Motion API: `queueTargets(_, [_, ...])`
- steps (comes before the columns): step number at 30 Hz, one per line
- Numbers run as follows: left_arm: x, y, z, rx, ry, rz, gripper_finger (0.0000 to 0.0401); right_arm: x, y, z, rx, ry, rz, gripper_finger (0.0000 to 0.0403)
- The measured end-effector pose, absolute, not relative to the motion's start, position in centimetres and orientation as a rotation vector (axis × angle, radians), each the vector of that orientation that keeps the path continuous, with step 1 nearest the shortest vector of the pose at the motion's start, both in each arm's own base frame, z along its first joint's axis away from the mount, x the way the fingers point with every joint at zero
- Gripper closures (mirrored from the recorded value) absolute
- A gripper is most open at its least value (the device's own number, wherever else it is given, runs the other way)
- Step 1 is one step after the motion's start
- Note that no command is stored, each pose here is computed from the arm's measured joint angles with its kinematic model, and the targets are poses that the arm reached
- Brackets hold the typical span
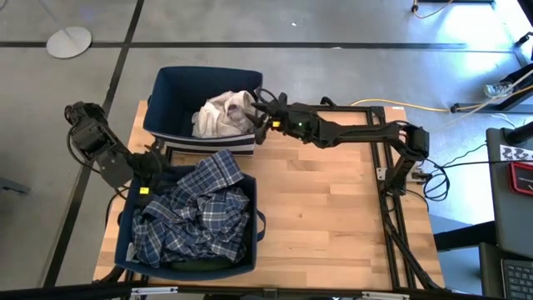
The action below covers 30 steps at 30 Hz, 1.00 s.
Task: Sort clothes
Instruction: Return to Home Position
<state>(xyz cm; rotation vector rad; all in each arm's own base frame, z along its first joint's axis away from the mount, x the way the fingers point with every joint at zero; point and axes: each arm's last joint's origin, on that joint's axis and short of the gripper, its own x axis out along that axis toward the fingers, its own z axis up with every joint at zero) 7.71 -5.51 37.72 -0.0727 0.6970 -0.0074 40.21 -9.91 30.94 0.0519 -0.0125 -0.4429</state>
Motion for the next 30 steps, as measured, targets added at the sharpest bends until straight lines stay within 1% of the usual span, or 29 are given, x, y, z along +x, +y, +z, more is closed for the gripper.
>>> queueTargets(2, [7.8, -5.6, 37.7, -0.065, 0.698, -0.004, 0.0251, 39.9, -9.2, 31.4, 0.042, 0.019, -0.412, 0.0188])
queueTargets(5, [7.9, -5.7, 37.1, -0.047, 0.712, 0.006, 0.0251, 38.5, -7.6, 33.4, 0.016, 0.036, -0.376, 0.0158])
queueTargets(8, [8.0, -5.6, 36.8, -0.028, 0.696, 0.039, 0.0251, 36.7, -5.1, 35.4, 0.013, 0.076, -0.317, 0.0147])
queueTargets(11, [7.8, -5.2, 37.0, 0.003, 0.640, 0.091, 0.0251, 34.5, -2.5, 36.7, 0.001, 0.155, -0.274, 0.0150])
queueTargets(15, [7.4, -4.2, 37.5, 0.064, 0.517, 0.217, 0.0251, 30.8, -0.4, 38.8, -0.001, 0.218, -0.249, 0.0170])
queueTargets(17, [7.0, -3.8, 37.8, 0.076, 0.474, 0.235, 0.0251, 29.2, 0.5, 39.4, 0.003, 0.234, -0.227, 0.0186])
queueTargets(20, [6.2, -3.0, 38.1, 0.073, 0.438, 0.217, 0.0251, 27.1, 1.5, 39.6, -0.001, 0.236, -0.200, 0.0215])
queueTargets(23, [5.2, -2.0, 37.9, 0.054, 0.367, 0.184, 0.0251, 25.5, 1.9, 38.9, -0.007, 0.234, -0.211, 0.0247])
queueTargets(27, [4.1, -1.1, 37.2, 0.004, 0.237, 0.072, 0.0251, 24.1, 1.7, 37.1, -0.001, 0.225, -0.225, 0.0288])
queueTargets(30, [3.7, -0.8, 36.5, -0.035, 0.133, 0.004, 0.0251, 23.5, 1.8, 35.6, 0.009, 0.203, -0.197, 0.0313])
